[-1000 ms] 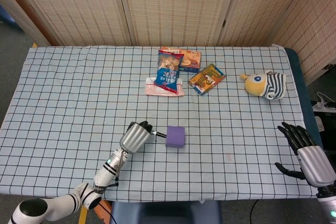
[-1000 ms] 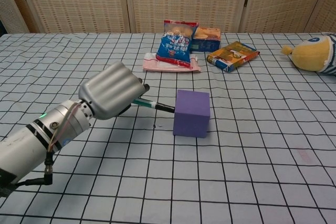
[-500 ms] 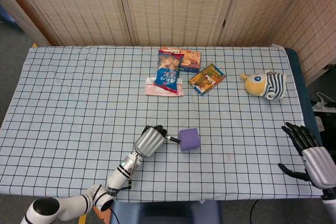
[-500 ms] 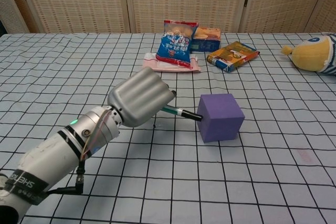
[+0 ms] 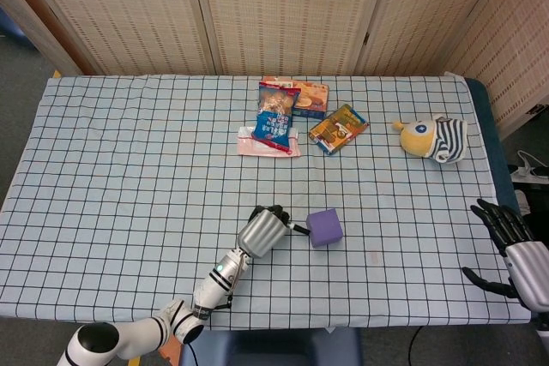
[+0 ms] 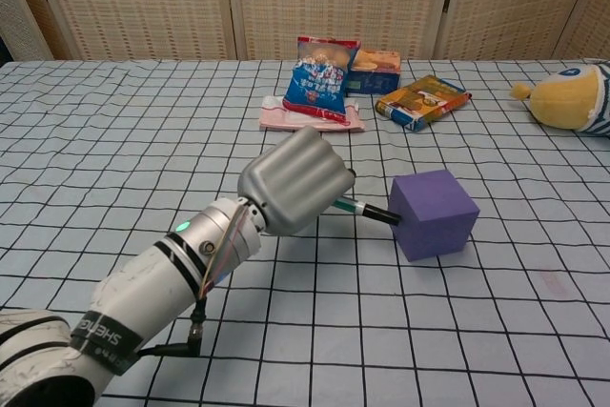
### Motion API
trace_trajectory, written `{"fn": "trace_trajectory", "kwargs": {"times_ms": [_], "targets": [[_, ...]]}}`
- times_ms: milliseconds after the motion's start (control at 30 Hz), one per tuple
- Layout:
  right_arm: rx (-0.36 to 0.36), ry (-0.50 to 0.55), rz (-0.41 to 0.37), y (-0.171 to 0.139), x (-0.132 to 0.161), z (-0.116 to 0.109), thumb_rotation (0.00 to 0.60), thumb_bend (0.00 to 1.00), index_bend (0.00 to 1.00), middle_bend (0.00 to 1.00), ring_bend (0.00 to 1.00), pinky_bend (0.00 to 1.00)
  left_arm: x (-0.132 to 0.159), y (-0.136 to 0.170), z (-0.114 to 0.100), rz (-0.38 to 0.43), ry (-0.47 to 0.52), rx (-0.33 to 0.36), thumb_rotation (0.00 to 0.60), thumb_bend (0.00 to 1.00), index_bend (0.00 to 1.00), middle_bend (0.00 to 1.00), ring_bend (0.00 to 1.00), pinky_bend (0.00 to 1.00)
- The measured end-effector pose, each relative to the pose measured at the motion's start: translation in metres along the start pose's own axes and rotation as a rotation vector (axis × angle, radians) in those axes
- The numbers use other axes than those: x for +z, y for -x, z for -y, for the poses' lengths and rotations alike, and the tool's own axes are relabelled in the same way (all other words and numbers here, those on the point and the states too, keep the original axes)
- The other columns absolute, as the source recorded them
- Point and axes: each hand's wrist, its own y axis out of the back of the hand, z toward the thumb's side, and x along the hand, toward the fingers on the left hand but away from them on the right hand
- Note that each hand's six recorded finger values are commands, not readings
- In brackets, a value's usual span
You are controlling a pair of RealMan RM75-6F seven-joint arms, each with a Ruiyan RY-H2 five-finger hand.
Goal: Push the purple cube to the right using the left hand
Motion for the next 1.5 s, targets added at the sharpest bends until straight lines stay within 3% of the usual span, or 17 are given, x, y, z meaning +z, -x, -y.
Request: {"fn": "trace_trajectory", "kwargs": {"times_ms": [267,533,733,967,1200,1500], "targets": [[-0.003,-0.002,0.004,-0.001,-0.001,-0.001,0.6,0.1,0.0,0.0,0.0,0.0,0.007,-0.008,-0.013,-0.002,0.016,0.038,0.6,0.66,0.81,0.82,1.0,1.0],[0.005,-0.015,0.006,-0.001,-0.001,0.001,0.6,0.1,0.0,0.0,0.0,0.0,-0.032,0.006,-0.004,-0.069,0.041,0.04,0.6,0.66,0.81,0.82,1.0,1.0],[0.008,-0.024,0.011,0.001,0.0,0.004,0.6,0.1,0.0,0.0,0.0,0.0,-0.086,0.042,0.02,-0.132,0.05,-0.003,0.6,0.65,0.81,0.82,1.0,1.0],[0.019,-0.038,0.014,0.004,0.002,0.011,0.6,0.1,0.0,0.0,0.0,0.0,-0.146,0.114,0.058,-0.246,0.034,-0.098,0.6,0.66,0.8,0.82,1.0,1.0],[0.033,-0.042,0.003,0.008,0.007,0.018,0.6,0.1,0.0,0.0,0.0,0.0,-0.175,0.148,0.088,-0.316,0.045,-0.186,0.6,0.66,0.79,0.81,1.0,1.0],[0.04,-0.047,0.003,0.009,0.008,0.021,0.6,0.1,0.0,0.0,0.0,0.0,-0.191,0.171,0.132,-0.354,0.052,-0.327,0.6,0.61,0.65,0.74,1.0,1.0]]}}
